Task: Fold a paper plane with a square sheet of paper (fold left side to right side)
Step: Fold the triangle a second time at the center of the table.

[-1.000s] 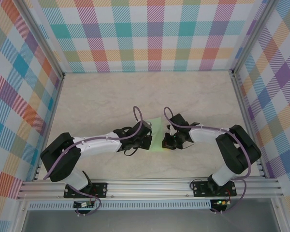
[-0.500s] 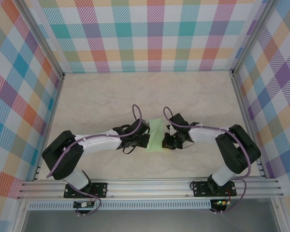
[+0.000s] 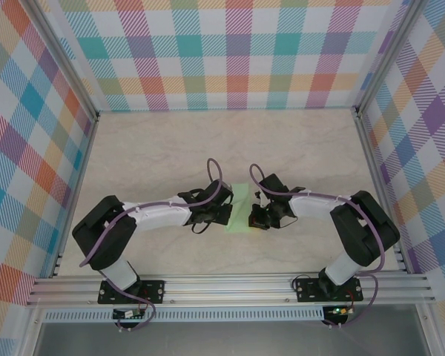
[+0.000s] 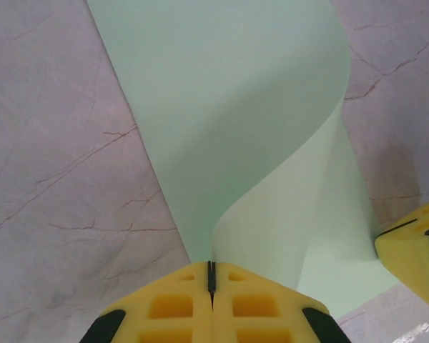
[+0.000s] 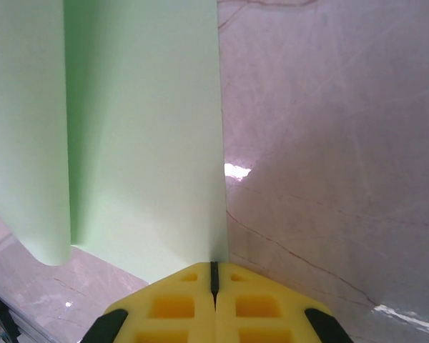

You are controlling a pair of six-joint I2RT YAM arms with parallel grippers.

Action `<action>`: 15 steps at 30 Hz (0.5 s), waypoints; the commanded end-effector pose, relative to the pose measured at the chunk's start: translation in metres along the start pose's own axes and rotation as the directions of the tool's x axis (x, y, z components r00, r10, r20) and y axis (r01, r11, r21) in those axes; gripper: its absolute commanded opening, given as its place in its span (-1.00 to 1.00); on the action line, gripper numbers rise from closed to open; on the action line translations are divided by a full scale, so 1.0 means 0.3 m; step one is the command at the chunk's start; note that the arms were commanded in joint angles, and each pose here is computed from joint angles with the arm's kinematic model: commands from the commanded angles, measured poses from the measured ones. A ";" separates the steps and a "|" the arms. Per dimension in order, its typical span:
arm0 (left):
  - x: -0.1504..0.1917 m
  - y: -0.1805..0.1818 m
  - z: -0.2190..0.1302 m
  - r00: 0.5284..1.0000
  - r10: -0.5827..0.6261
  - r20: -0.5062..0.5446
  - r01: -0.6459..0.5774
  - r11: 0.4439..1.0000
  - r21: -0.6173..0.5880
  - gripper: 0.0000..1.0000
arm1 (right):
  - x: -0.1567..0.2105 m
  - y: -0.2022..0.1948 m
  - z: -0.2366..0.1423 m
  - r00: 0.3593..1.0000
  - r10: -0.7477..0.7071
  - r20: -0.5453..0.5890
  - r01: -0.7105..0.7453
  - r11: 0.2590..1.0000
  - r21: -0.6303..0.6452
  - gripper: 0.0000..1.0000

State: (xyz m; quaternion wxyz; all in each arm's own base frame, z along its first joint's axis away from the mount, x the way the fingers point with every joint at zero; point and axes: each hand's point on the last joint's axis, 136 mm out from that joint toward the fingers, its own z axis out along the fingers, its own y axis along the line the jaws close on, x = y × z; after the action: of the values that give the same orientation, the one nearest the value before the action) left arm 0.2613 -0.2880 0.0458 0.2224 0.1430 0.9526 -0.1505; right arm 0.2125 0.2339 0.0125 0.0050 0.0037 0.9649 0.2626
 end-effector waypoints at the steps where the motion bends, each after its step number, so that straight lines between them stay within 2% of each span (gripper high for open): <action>1: -0.035 -0.008 0.004 1.000 0.009 0.009 -0.009 1.000 0.010 -1.00 | 0.050 -0.078 0.029 0.998 0.021 -0.056 -0.015 0.995 0.102 -1.00; 15: -0.046 -0.010 0.032 1.000 0.012 0.002 -0.012 1.000 0.005 -1.00 | 0.054 -0.088 0.030 0.998 0.023 -0.061 -0.016 0.993 0.115 -1.00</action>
State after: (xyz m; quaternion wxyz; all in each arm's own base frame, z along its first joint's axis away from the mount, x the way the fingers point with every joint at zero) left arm 0.2662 -0.2916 0.0396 0.2175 0.1442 0.9544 -0.1453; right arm 0.2125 0.2339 0.0124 0.0032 0.0035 0.9653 0.2613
